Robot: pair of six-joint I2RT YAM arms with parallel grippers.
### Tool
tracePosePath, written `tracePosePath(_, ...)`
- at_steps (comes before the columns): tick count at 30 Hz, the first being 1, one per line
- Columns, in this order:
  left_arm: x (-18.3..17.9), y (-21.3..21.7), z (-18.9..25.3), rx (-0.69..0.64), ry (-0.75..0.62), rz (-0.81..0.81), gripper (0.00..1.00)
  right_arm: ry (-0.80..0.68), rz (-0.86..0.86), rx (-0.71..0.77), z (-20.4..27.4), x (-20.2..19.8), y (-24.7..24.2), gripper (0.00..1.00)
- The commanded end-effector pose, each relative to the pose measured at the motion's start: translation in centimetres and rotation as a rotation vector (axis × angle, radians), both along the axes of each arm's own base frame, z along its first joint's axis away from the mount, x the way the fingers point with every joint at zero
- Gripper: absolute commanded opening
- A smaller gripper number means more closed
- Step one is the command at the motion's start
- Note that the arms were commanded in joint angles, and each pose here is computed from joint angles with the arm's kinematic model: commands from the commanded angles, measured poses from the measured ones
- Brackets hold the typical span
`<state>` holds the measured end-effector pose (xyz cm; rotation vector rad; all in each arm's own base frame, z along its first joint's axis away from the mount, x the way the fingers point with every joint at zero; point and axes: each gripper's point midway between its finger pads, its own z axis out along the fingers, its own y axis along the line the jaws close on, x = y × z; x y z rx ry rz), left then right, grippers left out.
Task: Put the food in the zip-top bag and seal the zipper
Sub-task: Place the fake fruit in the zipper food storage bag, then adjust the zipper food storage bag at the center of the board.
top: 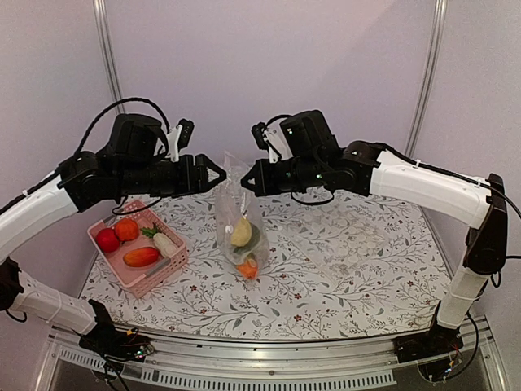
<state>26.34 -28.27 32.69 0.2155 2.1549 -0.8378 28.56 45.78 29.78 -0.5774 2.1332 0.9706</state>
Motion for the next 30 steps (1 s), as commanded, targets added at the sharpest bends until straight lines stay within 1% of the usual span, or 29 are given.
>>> tracePosePath(1, -0.1, 0.8, -3.2, 0.025, 0.101, 0.047, 0.68, -0.006, -0.018, -0.005, -0.1, 0.2, -0.3, 0.00)
tracePosePath(6, 0.2, 0.2, -4.1, -0.026, 0.141, 0.033, 0.62, -0.005, -0.017, -0.004, -0.1, 0.1, -0.3, 0.00)
tracePosePath(11, 0.9, 0.4, -5.4, -0.028, 0.180, 0.052, 0.56, -0.006, -0.015, -0.003, 0.0, 0.1, -0.3, 0.00)
tracePosePath(19, 1.6, 0.2, -6.9, -0.035, 0.219, 0.061, 0.52, -0.010, -0.018, -0.002, 0.2, 0.1, -0.5, 0.00)
tracePosePath(25, 2.0, -0.1, -7.3, -0.058, 0.227, 0.054, 0.42, -0.007, -0.017, -0.005, 0.1, 0.0, -0.4, 0.00)
tracePosePath(30, 2.4, -0.4, -8.0, -0.065, 0.245, 0.056, 0.37, -0.008, -0.017, -0.002, 0.2, 0.0, -0.5, 0.00)
